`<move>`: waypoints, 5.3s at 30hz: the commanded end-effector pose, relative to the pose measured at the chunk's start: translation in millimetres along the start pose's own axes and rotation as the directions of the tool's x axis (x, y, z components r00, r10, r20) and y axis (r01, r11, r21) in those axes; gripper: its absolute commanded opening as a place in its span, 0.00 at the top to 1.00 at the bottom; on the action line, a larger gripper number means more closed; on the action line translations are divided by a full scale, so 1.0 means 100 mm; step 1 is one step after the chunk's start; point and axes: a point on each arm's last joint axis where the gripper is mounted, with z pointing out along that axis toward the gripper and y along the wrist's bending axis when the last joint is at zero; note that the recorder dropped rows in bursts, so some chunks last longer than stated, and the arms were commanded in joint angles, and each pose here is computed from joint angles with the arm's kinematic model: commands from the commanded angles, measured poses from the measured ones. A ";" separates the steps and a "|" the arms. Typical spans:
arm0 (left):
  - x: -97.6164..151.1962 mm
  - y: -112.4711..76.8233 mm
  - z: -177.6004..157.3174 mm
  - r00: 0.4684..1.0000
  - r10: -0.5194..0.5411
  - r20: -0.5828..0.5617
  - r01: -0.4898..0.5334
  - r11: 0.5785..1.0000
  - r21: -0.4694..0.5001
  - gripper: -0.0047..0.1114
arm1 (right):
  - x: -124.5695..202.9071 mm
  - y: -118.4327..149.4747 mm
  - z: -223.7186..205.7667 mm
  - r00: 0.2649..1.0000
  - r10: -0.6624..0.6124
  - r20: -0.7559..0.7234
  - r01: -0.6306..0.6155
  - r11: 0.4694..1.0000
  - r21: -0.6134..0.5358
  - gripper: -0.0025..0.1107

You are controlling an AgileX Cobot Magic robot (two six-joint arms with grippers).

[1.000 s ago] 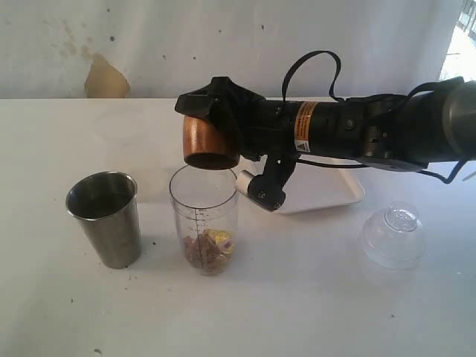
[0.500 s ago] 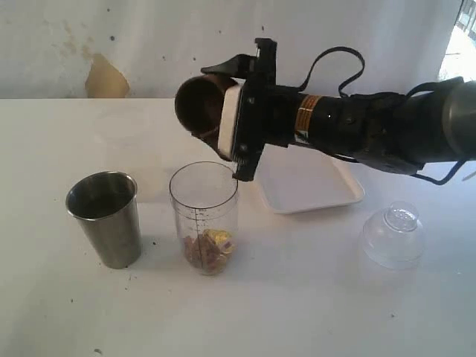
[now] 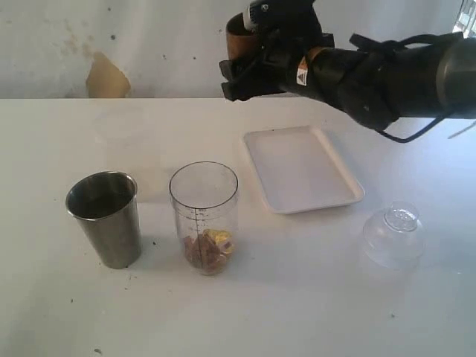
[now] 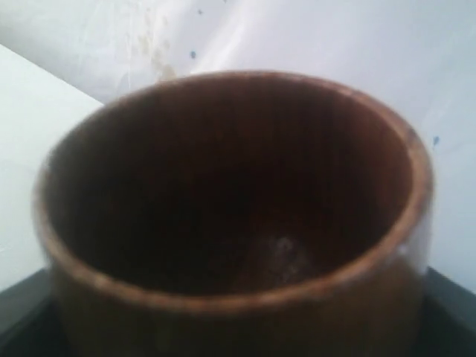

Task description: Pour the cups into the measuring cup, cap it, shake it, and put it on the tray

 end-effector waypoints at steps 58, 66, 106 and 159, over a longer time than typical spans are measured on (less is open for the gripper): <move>0.01 0.00 0.00 1.000 -0.009 0.000 0.009 1.000 0.004 0.96 | 1.96 -1.75 0.01 0.968 0.248 -0.022 -0.225 0.908 0.354 0.39; 0.01 0.00 0.00 1.000 -0.009 0.000 0.009 1.000 0.004 0.96 | 2.04 -1.73 0.04 0.968 0.249 -0.033 -0.222 0.911 0.348 0.39; 0.01 0.00 0.00 1.000 -0.009 0.000 0.009 1.000 0.004 0.96 | 1.74 -1.73 0.00 0.992 0.125 0.020 -0.124 0.939 0.321 0.05; 0.01 0.00 0.00 1.000 -0.009 0.000 0.009 1.000 0.004 0.96 | -0.70 -0.19 -3.40 0.918 0.266 0.295 -0.373 0.831 0.413 0.98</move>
